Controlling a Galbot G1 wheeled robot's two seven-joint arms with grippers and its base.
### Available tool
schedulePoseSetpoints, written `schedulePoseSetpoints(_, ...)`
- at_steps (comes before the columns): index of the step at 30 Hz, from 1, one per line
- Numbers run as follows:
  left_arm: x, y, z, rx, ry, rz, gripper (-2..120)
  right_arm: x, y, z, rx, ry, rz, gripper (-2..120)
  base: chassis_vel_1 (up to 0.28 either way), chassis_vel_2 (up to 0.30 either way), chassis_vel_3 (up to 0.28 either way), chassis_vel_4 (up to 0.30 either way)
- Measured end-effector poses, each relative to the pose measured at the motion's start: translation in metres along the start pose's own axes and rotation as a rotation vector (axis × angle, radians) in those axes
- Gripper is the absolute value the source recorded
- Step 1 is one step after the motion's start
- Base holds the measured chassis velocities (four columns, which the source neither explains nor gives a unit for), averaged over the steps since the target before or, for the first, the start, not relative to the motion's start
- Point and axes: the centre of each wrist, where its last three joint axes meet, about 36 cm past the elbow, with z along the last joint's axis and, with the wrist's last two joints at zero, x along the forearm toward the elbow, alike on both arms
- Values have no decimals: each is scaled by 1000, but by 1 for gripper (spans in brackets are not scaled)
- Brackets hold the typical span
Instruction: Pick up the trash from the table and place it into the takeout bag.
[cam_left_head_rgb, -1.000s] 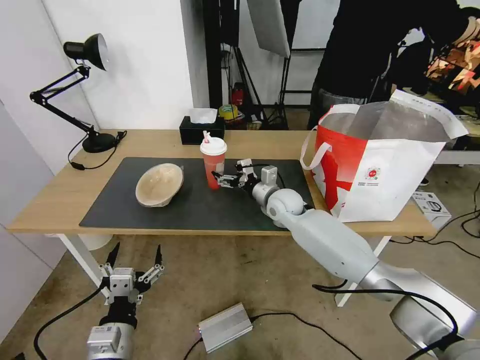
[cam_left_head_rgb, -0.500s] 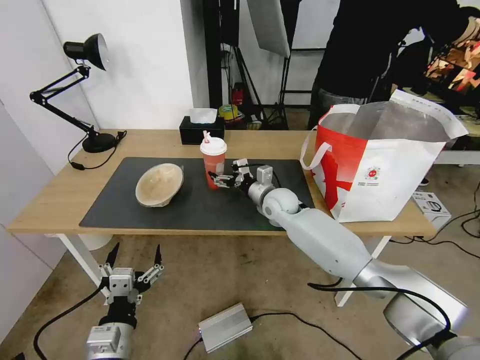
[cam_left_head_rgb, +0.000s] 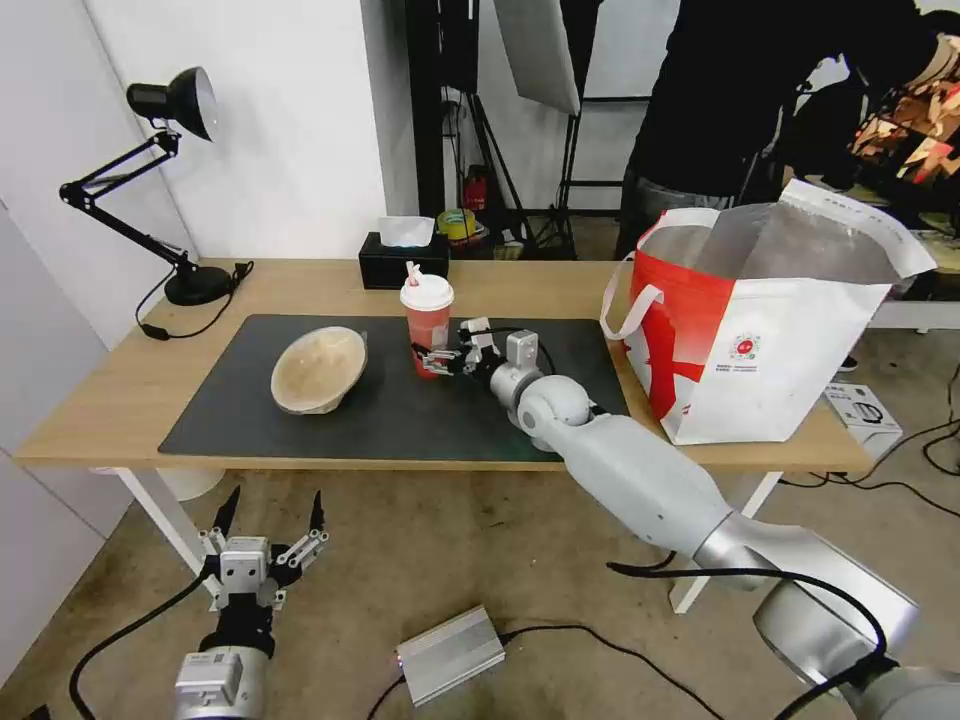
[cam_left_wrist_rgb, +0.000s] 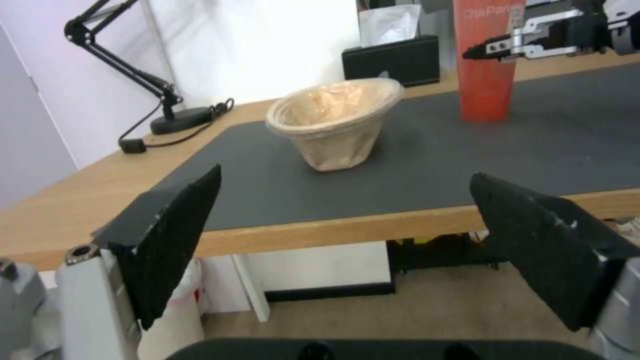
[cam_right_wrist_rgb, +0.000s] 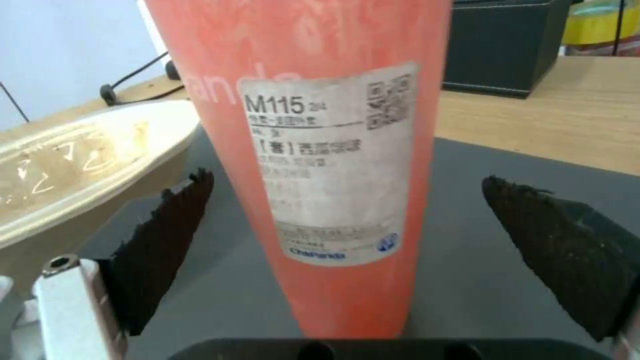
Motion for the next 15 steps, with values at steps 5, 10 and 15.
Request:
schedulePoseSetpoints(5, 1, 0, 0, 0, 1, 0, 100, -6, 1, 0, 0, -1, -4, 100, 0, 0, 0, 0)
schedulePoseSetpoints(10, 1, 0, 1, 0, 0, 0, 100, -13, 4, 1, 0, -1, -9, 100, 0, 0, 0, 0)
schedulePoseSetpoints(15, 1, 0, 2, 0, 0, 1, 100, -19, 5, 2, 0, -4, -5, 100, 0, 0, 0, 0)
